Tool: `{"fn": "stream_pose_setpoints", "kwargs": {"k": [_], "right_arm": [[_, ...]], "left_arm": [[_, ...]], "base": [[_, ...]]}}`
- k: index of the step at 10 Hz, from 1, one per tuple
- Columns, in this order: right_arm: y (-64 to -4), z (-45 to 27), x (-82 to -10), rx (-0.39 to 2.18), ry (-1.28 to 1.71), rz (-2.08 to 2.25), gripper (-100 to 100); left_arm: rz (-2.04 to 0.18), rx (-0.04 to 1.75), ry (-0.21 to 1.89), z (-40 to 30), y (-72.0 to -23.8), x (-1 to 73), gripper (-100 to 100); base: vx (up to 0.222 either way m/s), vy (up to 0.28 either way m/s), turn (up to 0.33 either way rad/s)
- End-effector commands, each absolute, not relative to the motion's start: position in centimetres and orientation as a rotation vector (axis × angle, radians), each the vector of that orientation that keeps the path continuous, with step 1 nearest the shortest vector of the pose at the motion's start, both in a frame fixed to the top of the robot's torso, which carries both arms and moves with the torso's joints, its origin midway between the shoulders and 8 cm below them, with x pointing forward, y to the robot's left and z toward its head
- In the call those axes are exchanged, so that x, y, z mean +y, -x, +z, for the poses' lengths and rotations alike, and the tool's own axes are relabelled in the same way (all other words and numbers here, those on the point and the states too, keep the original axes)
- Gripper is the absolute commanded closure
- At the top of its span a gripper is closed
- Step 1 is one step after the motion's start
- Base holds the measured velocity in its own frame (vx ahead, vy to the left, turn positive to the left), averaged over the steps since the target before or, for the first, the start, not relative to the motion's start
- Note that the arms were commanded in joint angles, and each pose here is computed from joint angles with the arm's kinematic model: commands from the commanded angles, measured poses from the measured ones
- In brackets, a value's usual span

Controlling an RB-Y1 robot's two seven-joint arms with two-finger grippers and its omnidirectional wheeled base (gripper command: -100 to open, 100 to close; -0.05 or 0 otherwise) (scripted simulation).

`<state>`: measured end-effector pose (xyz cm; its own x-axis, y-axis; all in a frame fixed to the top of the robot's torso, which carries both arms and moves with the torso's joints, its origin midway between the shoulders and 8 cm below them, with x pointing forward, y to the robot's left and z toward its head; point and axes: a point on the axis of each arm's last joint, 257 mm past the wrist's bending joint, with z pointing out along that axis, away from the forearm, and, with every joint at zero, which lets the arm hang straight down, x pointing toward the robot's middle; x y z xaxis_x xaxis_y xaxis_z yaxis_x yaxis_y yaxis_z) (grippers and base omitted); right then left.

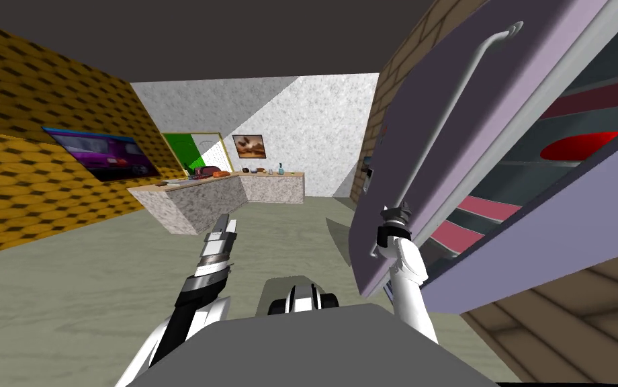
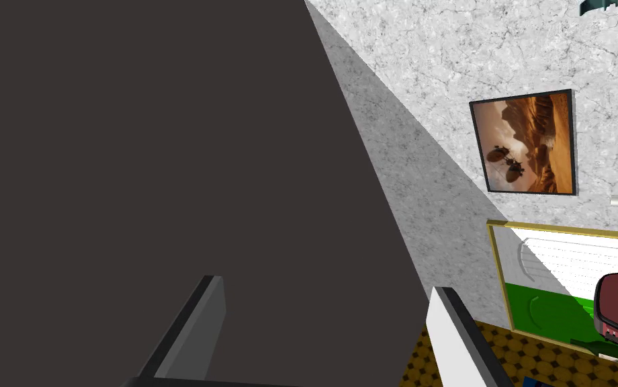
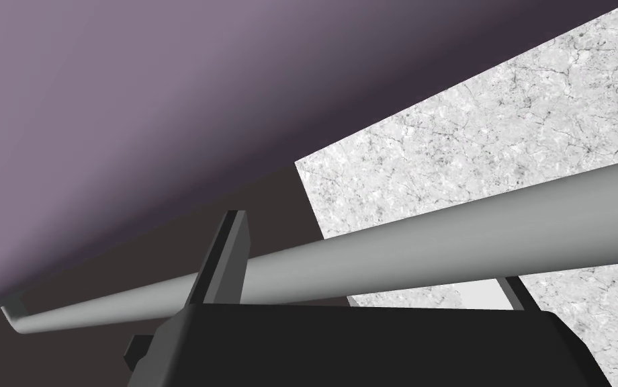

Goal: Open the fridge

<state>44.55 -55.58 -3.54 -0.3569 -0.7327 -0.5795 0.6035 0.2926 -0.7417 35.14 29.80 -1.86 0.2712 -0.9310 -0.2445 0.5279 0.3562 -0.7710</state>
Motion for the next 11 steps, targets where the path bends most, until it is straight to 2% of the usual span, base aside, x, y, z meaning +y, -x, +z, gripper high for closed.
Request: {"fn": "stream_pose_setpoints", "kwargs": {"k": [1,4,11], "right_arm": [[-44.4,-3.1,-56.6,1.367,0.084,-1.461,100],[-44.0,-3.5,-57.5,1.397,0.037,-1.497,100],[-39.4,-4.1,-59.2,1.463,-0.098,-1.668,100]], "left_arm": [[-1.074,0.772,0.626,-1.9,-35.1,29.8,0],[-1.073,0.772,0.626,-1.9,-35.1,29.8,0],[-1.073,0.772,0.626,-1.9,-35.1,29.8,0]], "base": [[0.005,0.114,0.156],[0.012,0.088,0.145],[0.111,0.030,0.125]]}}
